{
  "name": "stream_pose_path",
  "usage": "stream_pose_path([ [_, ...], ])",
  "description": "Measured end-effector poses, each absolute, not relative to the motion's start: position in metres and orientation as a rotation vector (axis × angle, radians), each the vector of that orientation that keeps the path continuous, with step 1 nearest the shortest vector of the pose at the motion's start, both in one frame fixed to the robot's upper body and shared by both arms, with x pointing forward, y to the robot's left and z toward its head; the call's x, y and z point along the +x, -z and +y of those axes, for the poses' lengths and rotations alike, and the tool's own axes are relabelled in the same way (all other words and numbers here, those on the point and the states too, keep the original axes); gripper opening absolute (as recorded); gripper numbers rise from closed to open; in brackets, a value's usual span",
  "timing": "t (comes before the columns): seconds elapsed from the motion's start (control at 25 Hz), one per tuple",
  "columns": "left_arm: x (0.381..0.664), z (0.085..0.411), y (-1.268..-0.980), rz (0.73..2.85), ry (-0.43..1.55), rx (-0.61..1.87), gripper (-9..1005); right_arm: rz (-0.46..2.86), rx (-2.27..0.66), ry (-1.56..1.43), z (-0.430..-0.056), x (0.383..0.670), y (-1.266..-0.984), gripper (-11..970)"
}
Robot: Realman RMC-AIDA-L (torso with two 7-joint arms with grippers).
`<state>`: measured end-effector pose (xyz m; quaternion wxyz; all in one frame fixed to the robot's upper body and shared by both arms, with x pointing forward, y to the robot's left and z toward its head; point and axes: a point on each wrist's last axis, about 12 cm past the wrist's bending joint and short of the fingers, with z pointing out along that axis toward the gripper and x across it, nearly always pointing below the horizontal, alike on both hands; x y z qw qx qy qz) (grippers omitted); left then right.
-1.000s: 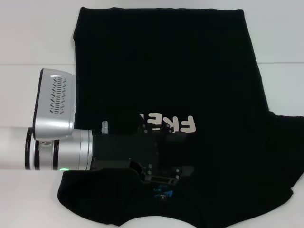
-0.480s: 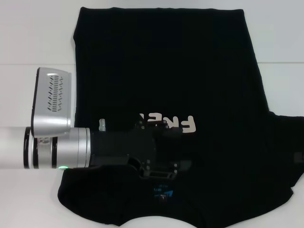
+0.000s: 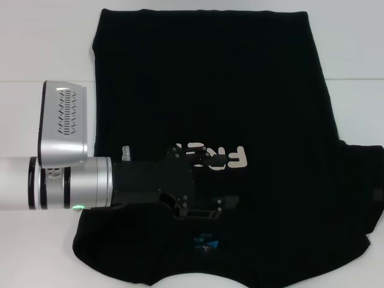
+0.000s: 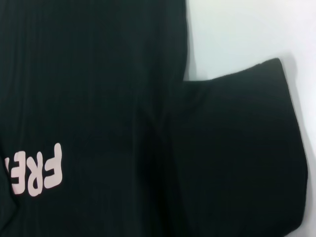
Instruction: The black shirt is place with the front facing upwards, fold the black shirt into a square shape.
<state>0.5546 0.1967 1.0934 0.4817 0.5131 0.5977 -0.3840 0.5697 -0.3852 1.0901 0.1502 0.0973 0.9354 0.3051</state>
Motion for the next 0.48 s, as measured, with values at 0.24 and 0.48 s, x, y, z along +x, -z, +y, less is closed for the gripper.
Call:
stream_pose_path([
  [0.24,0.5548,0.1975,-1.0935,1.459,0.935,1.25,769,2.681,0.282,-0.865,-0.3852,0.5711,-1.0902,250],
  [0.48,0.5551,0.1982,-1.0936,1.46,0.932,1.244,770,2.681,0.288,-0.861,-0.3862,0.57,-1.0892,76],
])
